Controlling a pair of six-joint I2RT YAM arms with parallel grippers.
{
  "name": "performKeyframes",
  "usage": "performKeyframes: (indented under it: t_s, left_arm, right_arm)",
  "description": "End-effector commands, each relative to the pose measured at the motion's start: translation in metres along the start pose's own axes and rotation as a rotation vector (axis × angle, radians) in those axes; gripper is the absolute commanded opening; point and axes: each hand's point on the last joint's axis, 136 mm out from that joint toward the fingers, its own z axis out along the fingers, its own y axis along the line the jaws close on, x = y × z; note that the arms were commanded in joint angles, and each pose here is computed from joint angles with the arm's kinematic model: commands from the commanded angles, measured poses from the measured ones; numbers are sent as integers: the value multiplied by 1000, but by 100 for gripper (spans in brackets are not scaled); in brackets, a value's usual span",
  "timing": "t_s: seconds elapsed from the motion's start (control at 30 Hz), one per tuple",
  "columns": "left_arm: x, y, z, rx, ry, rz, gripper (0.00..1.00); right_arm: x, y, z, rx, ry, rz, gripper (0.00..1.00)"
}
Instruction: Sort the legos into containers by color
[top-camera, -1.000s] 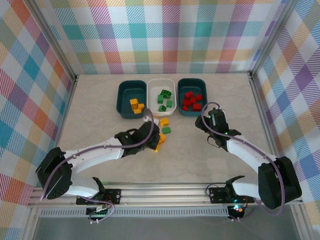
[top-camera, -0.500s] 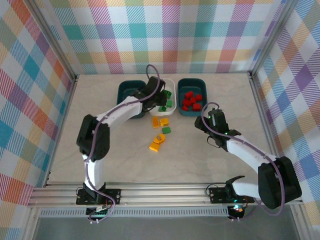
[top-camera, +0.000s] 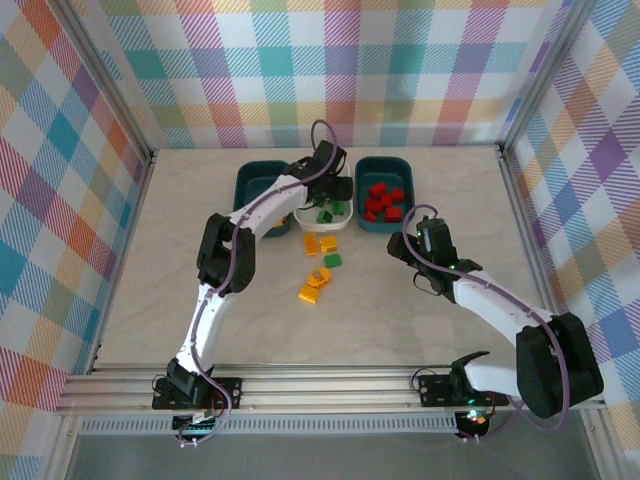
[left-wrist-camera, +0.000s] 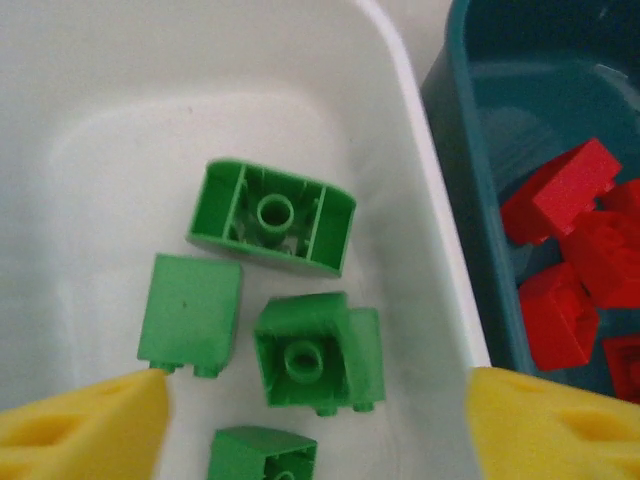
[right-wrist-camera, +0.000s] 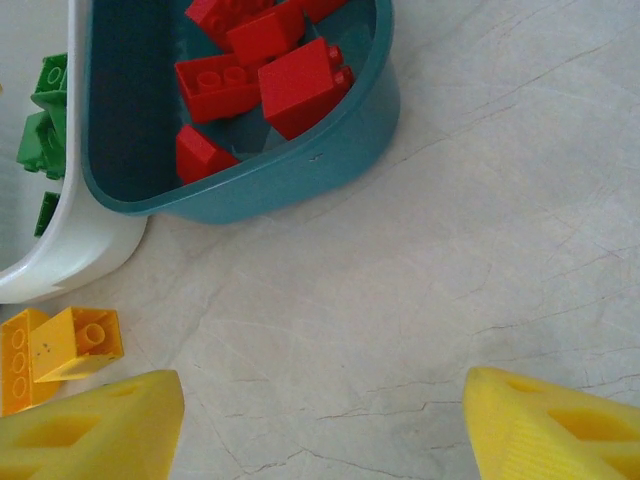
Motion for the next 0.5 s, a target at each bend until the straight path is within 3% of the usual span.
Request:
performKeyframes:
  t_s: [0.0, 0.1, 0.23, 0.47]
  left_arm:
    - [-31, 1, -52, 12, -70, 0, 93]
    - [-33, 4, -87, 41, -108, -26, 95]
    - [4, 35, -127, 1, -128, -118, 95]
    - [147, 135, -161, -162, -8, -413, 100]
  right_arm:
    - [0, 14, -2, -43, -15, -37, 74]
    - [7, 34, 0, -75, -12, -141, 74]
    - [37, 75, 12, -145, 86, -314, 74]
    - [109, 147, 25, -230, 327, -530, 75]
